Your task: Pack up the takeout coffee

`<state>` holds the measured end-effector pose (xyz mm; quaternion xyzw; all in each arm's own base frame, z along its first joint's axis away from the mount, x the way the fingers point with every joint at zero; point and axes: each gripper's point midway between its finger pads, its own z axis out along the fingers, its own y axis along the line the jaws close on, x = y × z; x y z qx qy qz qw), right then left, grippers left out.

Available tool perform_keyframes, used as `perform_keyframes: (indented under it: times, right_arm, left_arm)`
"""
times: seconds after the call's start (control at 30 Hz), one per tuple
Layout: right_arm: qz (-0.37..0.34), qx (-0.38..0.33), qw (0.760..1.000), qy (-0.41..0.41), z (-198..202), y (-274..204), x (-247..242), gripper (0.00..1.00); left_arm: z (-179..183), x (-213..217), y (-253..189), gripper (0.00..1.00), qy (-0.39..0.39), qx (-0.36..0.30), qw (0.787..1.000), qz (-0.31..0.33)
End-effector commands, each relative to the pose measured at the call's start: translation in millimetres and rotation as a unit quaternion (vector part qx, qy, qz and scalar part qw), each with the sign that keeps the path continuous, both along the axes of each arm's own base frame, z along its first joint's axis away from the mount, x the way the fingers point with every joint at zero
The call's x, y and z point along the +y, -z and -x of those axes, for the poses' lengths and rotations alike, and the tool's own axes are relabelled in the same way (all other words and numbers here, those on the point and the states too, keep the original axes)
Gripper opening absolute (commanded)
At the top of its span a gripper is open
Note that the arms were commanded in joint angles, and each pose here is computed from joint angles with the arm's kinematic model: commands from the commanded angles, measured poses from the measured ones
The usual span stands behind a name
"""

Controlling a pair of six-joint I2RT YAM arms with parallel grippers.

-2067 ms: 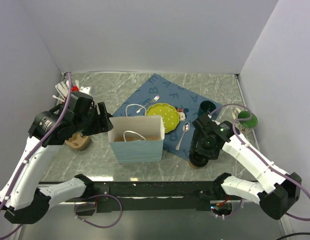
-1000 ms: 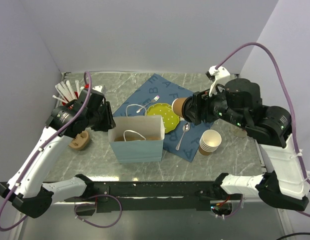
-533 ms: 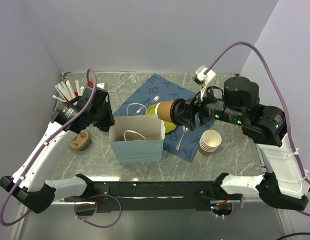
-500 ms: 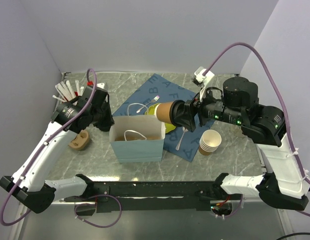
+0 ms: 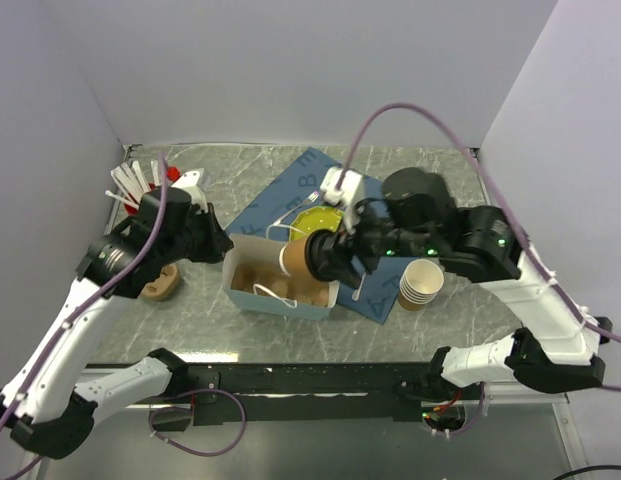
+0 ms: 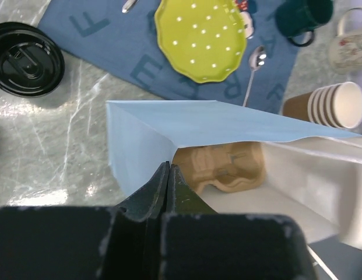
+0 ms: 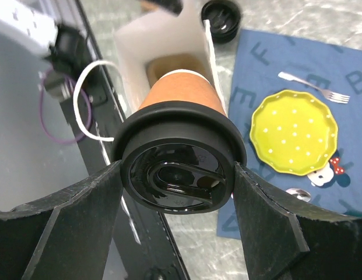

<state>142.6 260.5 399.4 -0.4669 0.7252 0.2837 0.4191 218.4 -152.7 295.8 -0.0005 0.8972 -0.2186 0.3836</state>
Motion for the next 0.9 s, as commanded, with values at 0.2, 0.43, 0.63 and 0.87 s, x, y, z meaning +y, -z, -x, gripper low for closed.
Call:
perform_keyframes:
  times: [0.2, 0.43, 0.63, 0.87]
  right_arm:
    - [0.15, -0.099, 0.984, 0.015, -8.2, 43.0, 28.0, 0.35]
    - [0.181, -0.118, 0.976, 0.006, -9.7, 73.1, 53.3, 0.34]
    - [0.2, -0.127, 0.972, -0.011, -5.5, 95.4, 60.5, 0.34]
    - [0.203, -0.139, 0.969, -0.009, 7.2, 114.9, 64.3, 0.33]
  left_arm:
    - [35.0, -11.3, -21.9, 0.01, 0.056, -0.048, 0.993, 0.093]
    - [55.0, -9.0, -33.2, 0.01, 0.104, -0.107, 0.983, 0.107]
    - [58.5, -8.4, -19.7, 0.13, 0.114, -0.083, 0.986, 0.089]
    - [55.3, 19.9, -10.8, 0.46, 0.012, -0.044, 0.997, 0.066]
